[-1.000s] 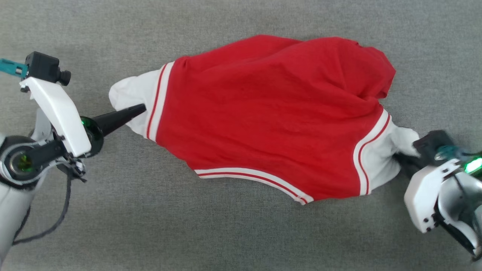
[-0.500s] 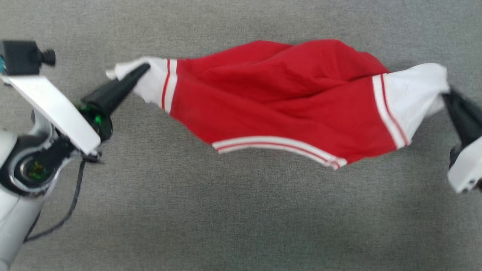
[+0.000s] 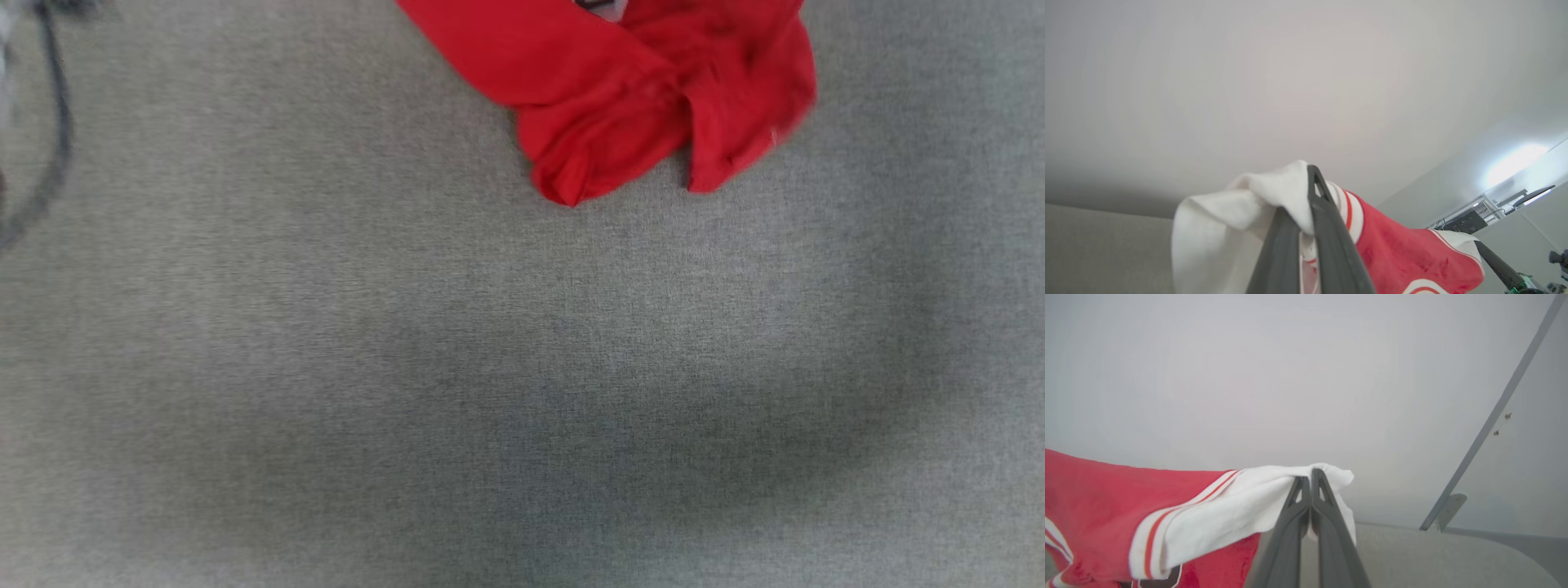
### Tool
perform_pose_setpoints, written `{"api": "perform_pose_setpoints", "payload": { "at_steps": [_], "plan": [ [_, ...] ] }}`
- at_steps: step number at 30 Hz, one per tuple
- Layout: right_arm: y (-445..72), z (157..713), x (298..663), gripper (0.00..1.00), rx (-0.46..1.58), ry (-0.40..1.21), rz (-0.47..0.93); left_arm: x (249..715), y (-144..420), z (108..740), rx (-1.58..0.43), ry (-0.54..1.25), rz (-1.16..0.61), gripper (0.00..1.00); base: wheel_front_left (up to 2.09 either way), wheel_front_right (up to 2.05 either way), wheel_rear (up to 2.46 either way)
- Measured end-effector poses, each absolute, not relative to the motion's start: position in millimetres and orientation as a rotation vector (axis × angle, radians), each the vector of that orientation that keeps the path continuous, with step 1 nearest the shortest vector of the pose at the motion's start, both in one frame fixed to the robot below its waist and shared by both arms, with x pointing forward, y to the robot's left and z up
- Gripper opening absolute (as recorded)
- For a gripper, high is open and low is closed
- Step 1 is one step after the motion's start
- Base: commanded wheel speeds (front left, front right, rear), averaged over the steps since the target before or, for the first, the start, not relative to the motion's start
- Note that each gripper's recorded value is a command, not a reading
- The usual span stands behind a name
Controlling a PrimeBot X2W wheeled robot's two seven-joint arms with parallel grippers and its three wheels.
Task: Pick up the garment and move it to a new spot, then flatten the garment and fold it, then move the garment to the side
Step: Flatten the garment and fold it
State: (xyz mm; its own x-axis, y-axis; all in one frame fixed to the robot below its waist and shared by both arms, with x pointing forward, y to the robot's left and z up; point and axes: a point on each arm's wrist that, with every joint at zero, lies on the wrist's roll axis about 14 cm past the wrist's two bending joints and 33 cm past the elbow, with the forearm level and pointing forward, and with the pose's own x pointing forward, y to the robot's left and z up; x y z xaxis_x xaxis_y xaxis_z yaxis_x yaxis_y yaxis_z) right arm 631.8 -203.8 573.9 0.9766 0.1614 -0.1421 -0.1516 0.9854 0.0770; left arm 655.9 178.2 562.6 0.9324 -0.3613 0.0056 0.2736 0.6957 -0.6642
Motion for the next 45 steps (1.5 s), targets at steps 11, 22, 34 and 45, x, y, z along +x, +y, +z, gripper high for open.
{"api": "perform_pose_setpoints", "payload": {
  "at_steps": [11, 22, 34, 45],
  "plan": [
    [-229.7, 712.2, 689.2, 0.00, 0.111, -0.281, 0.001, 708.5, 195.2, 699.4, -0.777, -0.292, -0.321, 0.00, 0.00, 0.00, 0.00],
    [-230.0, 692.2, 678.1, 0.00, 0.080, -0.197, 0.025, 668.2, 170.7, 648.9, -0.793, -0.020, -0.427, 0.00, 0.00, 0.00, 0.00],
    [-256.6, 512.9, 546.3, 0.00, 0.099, 0.223, 0.088, 525.2, 156.0, 493.0, -0.916, 0.384, -0.403, 0.00, 0.00, 0.00, 0.00],
    [-258.4, 455.9, 411.5, 0.00, 0.171, 0.495, 0.087, 400.2, 159.7, 443.3, -0.900, 0.567, -0.349, 0.00, 0.00, 0.00, 0.00]
  ]
}}
